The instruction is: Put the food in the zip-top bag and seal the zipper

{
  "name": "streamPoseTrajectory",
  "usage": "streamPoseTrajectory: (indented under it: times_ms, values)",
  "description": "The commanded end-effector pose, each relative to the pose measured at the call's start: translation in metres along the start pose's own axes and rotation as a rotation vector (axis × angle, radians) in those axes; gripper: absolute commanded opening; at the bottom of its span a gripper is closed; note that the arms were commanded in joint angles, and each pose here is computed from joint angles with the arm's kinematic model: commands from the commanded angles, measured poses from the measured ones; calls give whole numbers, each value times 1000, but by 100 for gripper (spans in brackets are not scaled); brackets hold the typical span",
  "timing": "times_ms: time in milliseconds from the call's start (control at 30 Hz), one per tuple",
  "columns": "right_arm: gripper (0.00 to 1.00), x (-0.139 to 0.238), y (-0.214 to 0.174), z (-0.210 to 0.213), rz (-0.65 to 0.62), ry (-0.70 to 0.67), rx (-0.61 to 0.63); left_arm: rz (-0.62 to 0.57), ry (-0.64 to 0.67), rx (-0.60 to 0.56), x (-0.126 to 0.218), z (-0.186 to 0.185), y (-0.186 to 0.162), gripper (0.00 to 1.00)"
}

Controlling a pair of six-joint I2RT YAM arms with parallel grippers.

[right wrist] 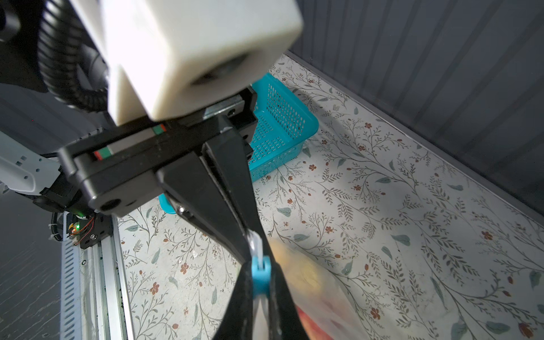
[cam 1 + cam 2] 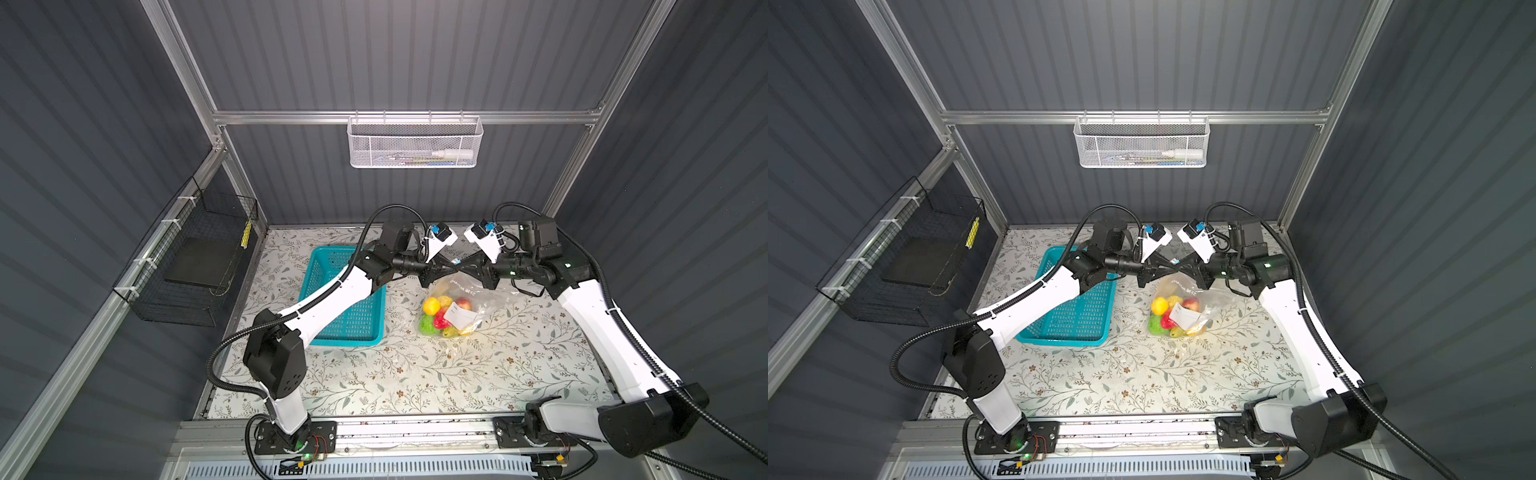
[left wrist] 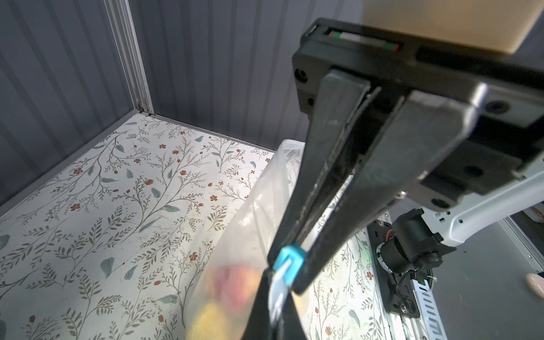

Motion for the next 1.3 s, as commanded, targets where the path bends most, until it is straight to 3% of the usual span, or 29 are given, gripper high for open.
streamPoseTrajectory:
  times_ms: [0, 600, 967, 1267]
  values:
    - [6, 7, -25, 2, 136, -38, -78, -133, 59, -76, 34, -11, 29, 0]
    - [3, 19, -32, 0, 238, -163, -45, -176, 48, -66, 49, -12, 33, 0]
    - [4, 25, -33, 4, 253, -207, -93, -284, 316, 26, 94, 41, 39, 0]
    - [5, 27, -42, 12, 275, -204, -124, -317, 413, 63, 114, 63, 40, 0]
Point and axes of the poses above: each gripper's point midway between its finger pads, its own x axis back along the fingers, its own z axis along the line the jaws close on, y = z × x, the point moved 10 cm from there along x, back along the fingers, and after that the axes turned 15 degrees about x, right-handed, at the moved point
